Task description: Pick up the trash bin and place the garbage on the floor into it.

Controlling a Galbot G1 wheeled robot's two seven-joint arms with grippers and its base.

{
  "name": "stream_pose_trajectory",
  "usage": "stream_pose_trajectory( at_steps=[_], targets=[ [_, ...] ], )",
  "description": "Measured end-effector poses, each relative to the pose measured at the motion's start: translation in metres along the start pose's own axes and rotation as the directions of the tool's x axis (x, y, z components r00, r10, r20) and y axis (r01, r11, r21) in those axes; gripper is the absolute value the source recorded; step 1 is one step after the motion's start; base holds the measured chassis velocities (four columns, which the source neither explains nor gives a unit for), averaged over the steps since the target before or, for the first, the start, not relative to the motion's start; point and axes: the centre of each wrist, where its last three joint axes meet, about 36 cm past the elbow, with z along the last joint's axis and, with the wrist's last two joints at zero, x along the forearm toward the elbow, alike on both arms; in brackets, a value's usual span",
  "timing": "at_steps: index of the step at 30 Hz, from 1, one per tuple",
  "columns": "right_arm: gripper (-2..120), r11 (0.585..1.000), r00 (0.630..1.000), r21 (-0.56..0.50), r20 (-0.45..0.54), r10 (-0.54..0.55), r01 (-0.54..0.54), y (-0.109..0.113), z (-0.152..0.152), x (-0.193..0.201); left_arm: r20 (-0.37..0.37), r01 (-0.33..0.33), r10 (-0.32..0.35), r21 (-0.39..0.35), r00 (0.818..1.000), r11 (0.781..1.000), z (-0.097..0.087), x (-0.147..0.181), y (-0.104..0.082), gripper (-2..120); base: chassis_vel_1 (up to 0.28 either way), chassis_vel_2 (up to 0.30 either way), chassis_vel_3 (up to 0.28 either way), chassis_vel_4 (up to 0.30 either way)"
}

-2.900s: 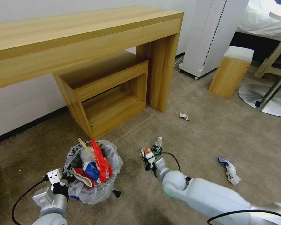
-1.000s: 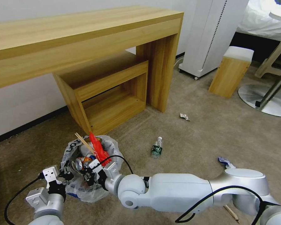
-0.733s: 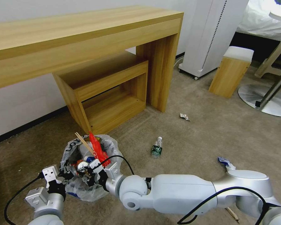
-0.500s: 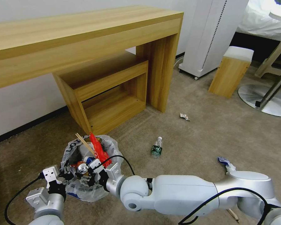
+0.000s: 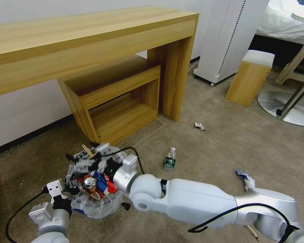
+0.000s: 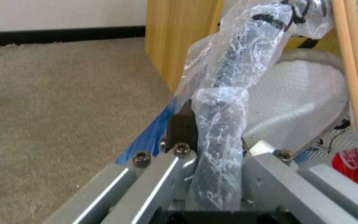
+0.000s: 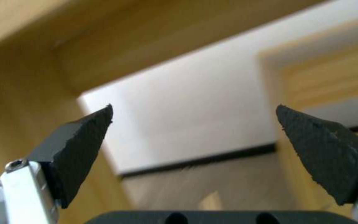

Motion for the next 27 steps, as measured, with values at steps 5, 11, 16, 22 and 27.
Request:
stream_pose_trajectory(
  at_steps=[5,11,16,22,27],
  targets=[
    [100,0.976,0.972,0.024,0.094,0.214,-0.217,-0.055,-0.044,0.020,0.014,0.011,-0.011,-0.005,1.000,1.000,-0.004,0.000,0.003,1,0.000,0.000,0.000,0.000],
    [100,0.873,0.867,0.055,0.168,0.470,-0.484,-0.124,-0.100,0.080,0.032,0.013,-0.014,0.003,0.999,1.000,-0.012,0.001,0.006,1,0.000,0.000,0.000,0.000],
    [100,0.757,0.740,0.021,0.228,0.632,-0.653,-0.155,-0.129,0.141,0.036,0.013,-0.013,-0.001,0.999,1.000,-0.015,0.001,0.007,1,0.000,0.000,0.000,0.000],
    [100,0.661,0.631,-0.011,0.285,0.721,-0.750,-0.160,-0.135,0.200,0.039,0.006,-0.006,-0.008,0.999,1.000,-0.018,0.003,0.007,1,0.000,0.000,0.000,0.000],
    [100,0.637,0.605,-0.010,0.305,0.736,-0.770,-0.160,-0.134,0.213,0.041,0.004,-0.004,-0.011,0.999,1.000,-0.019,0.004,0.007,1,0.000,0.000,0.000,0.000]
  ],
)
